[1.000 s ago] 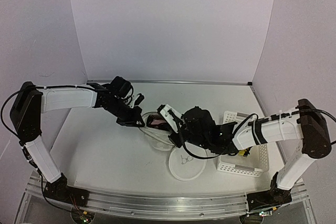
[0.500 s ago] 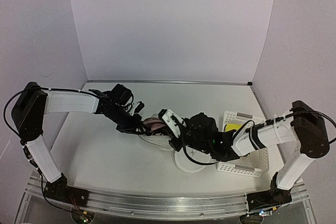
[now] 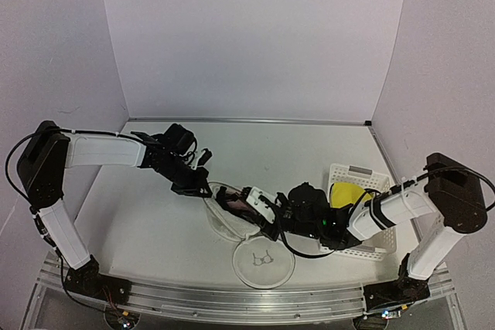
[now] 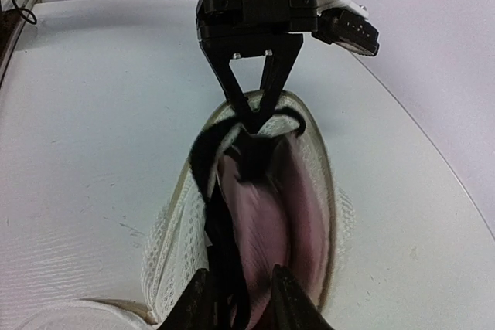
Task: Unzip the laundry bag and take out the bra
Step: Adjust the bra in the laundry bag, then pick up the bra from the laundry bag.
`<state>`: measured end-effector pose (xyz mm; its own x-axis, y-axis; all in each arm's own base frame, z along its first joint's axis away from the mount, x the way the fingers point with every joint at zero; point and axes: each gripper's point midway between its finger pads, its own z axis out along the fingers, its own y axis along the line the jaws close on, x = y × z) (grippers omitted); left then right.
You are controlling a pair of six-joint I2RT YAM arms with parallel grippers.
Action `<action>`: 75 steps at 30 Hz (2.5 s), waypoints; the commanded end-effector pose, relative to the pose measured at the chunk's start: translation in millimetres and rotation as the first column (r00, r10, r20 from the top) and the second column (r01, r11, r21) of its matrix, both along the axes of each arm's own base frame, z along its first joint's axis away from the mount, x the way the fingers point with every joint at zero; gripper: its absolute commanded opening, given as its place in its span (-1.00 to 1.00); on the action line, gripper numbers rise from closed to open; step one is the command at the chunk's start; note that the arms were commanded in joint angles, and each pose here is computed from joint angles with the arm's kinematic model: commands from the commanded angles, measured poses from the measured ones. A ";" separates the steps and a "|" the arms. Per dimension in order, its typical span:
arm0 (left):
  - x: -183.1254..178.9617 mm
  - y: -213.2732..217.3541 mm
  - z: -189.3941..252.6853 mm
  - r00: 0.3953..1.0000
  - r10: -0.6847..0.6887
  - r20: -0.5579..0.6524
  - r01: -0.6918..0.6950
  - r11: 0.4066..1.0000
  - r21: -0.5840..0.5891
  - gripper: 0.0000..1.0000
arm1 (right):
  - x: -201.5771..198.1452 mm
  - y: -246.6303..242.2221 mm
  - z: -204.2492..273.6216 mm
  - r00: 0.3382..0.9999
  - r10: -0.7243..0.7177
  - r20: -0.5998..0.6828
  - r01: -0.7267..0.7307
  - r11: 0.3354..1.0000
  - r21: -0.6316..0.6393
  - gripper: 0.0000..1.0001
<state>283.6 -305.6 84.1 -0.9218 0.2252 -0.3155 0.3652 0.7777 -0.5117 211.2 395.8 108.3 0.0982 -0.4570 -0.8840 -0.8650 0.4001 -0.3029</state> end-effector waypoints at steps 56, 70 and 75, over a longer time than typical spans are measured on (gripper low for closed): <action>9.0 -1.4 18.2 0.996 -0.008 0.086 0.011 0.999 -0.033 -1.00 | 65.0 41.1 10.8 0.978 0.128 -0.165 -0.137 0.989 -0.048 0.17; 9.2 -1.3 18.1 0.996 -0.008 0.087 0.011 0.999 -0.033 -1.00 | 68.2 43.5 22.5 0.982 0.131 -0.137 -0.137 0.990 -0.033 0.19; 8.0 -0.4 17.7 0.996 -0.008 0.086 0.010 0.999 -0.031 -1.00 | 76.1 42.0 15.5 0.988 0.094 -0.123 -0.101 0.993 -0.055 0.19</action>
<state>286.1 -303.1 80.5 -0.9113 0.2330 -0.3396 0.3833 0.7815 -0.4922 270.4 427.8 93.9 -0.0076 -0.5512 -0.8344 -0.9536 0.2551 -0.1598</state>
